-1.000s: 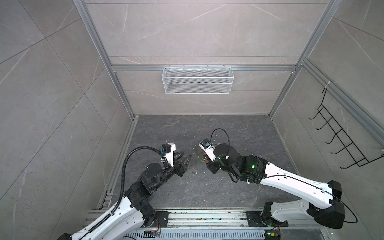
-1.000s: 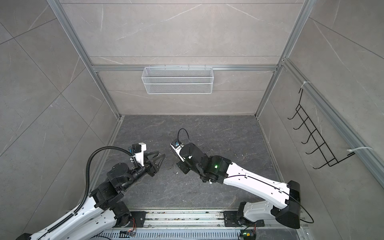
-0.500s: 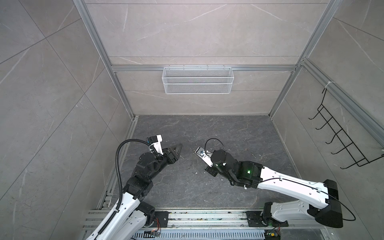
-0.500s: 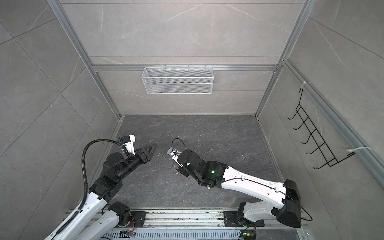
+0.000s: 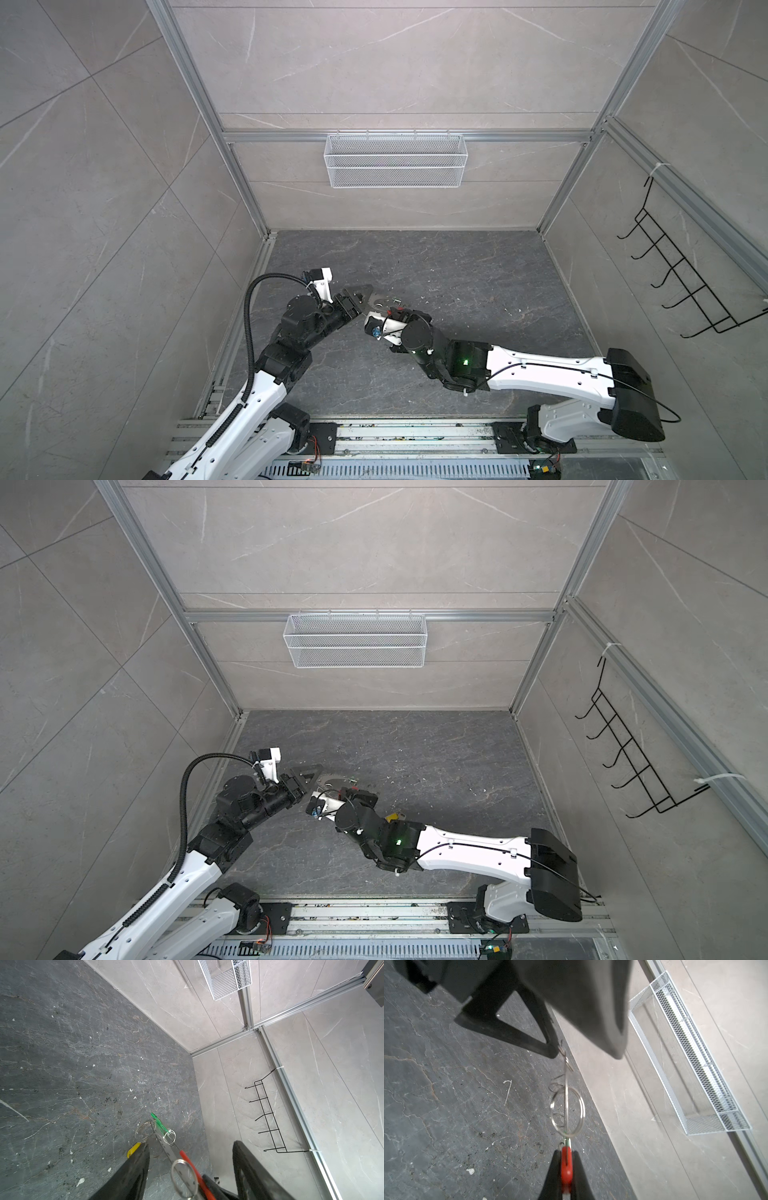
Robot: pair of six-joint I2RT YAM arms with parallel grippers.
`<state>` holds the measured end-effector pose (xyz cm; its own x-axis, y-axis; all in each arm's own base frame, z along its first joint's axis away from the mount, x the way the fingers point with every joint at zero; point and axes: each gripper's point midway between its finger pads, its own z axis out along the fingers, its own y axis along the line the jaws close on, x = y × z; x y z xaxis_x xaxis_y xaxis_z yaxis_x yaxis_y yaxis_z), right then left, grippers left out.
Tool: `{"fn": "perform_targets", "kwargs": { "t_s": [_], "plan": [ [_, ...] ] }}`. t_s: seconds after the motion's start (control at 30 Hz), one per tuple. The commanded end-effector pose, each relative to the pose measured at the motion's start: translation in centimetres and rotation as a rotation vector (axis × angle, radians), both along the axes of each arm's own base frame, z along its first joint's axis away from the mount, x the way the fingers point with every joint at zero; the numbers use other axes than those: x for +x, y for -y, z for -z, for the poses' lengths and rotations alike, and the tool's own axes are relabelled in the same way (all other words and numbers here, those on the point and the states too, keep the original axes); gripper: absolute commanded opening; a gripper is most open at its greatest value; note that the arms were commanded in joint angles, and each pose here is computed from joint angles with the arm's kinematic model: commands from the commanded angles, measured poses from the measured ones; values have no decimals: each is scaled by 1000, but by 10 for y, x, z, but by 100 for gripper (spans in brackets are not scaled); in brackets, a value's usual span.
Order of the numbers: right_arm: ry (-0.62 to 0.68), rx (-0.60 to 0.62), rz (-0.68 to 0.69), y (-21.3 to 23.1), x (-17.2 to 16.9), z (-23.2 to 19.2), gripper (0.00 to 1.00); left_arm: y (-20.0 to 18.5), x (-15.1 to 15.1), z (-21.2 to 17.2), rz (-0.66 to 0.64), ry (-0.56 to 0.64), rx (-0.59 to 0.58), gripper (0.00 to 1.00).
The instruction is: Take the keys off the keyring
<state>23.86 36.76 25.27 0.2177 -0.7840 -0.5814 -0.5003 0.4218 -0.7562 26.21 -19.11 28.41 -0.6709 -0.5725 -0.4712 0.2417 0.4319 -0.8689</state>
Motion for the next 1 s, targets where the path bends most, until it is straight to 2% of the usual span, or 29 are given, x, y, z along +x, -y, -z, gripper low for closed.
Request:
{"fn": "perform_targets", "kwargs": {
  "t_s": [0.0,0.13,0.3,0.33,0.6,0.7,0.73,0.8,0.9,0.97],
  "plan": [
    [108,32,41,-3,9,-24,0,4,-4,-40,33,89,-78,64],
    [165,51,51,-8,12,-38,0,9,-4,-37,59,69,-90,59],
    [229,37,52,-14,12,-47,0,6,-4,-39,44,71,-79,59],
    [240,38,52,-15,11,-48,0,6,-4,-42,44,80,-82,56],
    [272,64,46,-21,7,-51,0,8,-4,-49,54,110,-123,17],
    [266,107,44,-19,5,-57,2,9,-4,-51,60,119,-129,4],
    [256,133,45,-17,3,-60,6,9,-5,-53,60,127,-130,0],
    [237,172,39,-13,1,-64,17,8,-5,-56,58,148,-131,0],
    [195,266,31,-2,-5,-73,43,8,-5,-62,61,196,-132,0],
    [158,360,31,13,-9,-82,51,7,-6,-67,61,238,-121,0]
  ]
}}
